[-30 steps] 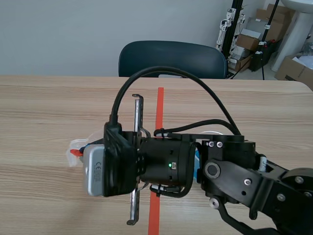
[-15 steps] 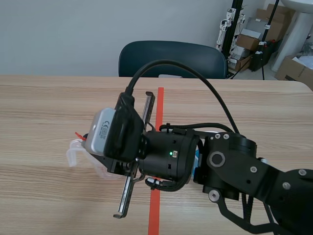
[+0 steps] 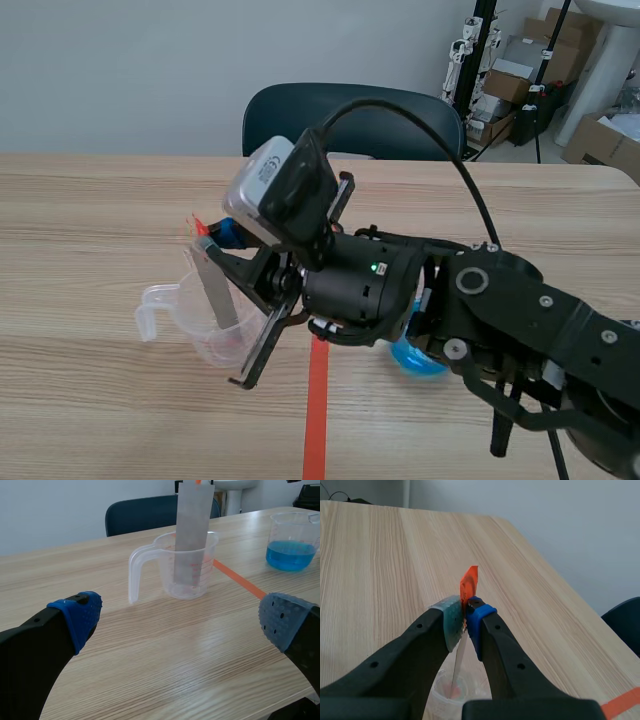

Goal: Do the redox reaction experiment. lift the metal plate out of the left beaker

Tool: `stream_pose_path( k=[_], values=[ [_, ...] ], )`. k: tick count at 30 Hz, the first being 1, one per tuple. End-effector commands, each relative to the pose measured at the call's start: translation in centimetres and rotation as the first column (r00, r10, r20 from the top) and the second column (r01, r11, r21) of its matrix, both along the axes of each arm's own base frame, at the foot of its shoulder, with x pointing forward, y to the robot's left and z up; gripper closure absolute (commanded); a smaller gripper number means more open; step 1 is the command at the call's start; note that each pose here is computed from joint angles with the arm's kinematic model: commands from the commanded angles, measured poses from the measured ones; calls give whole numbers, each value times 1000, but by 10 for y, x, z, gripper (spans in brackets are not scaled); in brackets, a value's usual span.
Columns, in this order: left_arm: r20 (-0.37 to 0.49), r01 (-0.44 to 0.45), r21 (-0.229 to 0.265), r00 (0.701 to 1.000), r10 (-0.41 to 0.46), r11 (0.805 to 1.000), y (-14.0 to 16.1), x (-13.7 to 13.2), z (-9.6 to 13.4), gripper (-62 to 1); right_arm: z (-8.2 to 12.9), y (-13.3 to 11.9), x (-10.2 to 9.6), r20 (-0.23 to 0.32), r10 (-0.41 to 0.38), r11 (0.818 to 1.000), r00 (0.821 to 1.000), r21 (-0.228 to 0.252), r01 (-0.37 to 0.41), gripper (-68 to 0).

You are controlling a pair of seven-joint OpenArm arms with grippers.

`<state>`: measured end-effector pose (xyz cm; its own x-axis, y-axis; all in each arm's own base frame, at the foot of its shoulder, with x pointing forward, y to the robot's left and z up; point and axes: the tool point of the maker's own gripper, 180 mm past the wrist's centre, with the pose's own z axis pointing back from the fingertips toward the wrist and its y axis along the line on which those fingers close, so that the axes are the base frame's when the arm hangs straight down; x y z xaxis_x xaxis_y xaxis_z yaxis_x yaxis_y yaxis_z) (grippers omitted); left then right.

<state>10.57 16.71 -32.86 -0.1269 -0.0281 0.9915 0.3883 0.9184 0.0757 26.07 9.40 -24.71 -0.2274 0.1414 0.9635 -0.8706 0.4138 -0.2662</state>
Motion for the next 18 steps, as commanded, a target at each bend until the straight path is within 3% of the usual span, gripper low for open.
stream_pose_path(
  k=[1, 18],
  values=[
    [28, 1, -3, 1000, -1, 1000, 3, 3, 7, -623, 11, -3, 9, 12, -17, 1000, 1000, 26, 17, -2],
    [29, 1, -3, 1000, -1, 1000, 3, 3, 7, -623, 14, -7, 14, -171, -9, 993, 985, 111, 28, -2]
  ],
)
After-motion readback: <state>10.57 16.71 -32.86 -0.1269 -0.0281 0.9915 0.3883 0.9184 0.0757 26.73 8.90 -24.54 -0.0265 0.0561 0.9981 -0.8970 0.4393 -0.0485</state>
